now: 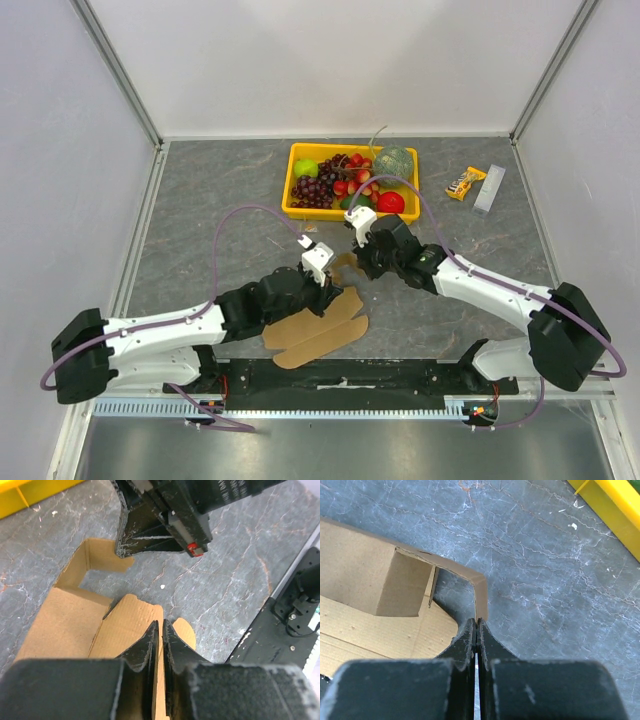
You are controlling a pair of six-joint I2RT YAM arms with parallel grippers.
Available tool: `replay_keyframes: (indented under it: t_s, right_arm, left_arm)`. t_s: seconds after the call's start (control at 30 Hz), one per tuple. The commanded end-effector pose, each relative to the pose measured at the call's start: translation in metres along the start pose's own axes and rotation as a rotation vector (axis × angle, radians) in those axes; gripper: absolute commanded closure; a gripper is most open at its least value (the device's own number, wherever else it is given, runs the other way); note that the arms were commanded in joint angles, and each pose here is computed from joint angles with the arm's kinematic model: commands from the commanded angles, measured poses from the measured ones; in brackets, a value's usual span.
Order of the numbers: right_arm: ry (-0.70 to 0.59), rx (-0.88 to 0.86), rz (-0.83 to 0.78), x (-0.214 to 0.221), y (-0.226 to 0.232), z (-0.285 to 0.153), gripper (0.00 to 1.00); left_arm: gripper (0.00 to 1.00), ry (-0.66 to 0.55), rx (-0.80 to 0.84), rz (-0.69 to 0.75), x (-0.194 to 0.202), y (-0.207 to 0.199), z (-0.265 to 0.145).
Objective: Fold the paper box
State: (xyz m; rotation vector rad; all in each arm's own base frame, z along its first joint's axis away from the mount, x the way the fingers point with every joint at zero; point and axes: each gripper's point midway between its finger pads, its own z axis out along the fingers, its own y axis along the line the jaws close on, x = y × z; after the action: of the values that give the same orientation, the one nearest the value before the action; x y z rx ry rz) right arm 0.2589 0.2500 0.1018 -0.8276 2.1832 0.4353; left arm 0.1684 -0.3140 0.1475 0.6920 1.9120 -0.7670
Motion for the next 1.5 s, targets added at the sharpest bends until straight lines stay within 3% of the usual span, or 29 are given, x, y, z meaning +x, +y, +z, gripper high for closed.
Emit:
replay_keyframes:
  t_s: [0.0, 0.27, 0.4, 0.57, 0.83, 1.07, 1.47]
  right_arm:
    - [-0.074, 0.053, -0.023, -0.031, -0.009, -0.005, 1.0]
    - [-0.078, 0.097, -0.02, -0.045, -0.036, 0.002, 1.0]
    - [-0.064, 0.117, -0.017, -0.048, -0.052, 0.009, 1.0]
    - [-0.051, 0.069, -0.02, -0.045, -0.047, 0.017, 1.0]
    - [-0.019, 0.026, -0.009, -0.033, -0.039, 0.022, 1.0]
    - [-0.011, 0.001, 0.001, -0.03, -0.034, 0.023, 1.0]
    - [0.001, -0.073, 0.027, -0.029, -0.019, 0.016, 1.0]
  left_arm:
    - [0.89, 0.004, 0.02, -0.007, 0.001, -0.003, -0.008]
    - [0.89, 0.069, 0.0, -0.05, 0.035, 0.001, 0.003]
    - [0.89, 0.113, -0.084, -0.036, 0.045, 0.013, 0.02]
    - [0.89, 0.118, -0.209, -0.024, 0.049, 0.031, 0.041]
    - [0.89, 0.056, -0.281, -0.027, 0.033, 0.035, 0.075]
    - [0.89, 0.109, -0.282, 0.01, 0.046, 0.032, 0.105]
    - [0.9, 0.182, -0.323, 0.026, 0.078, 0.04, 0.122]
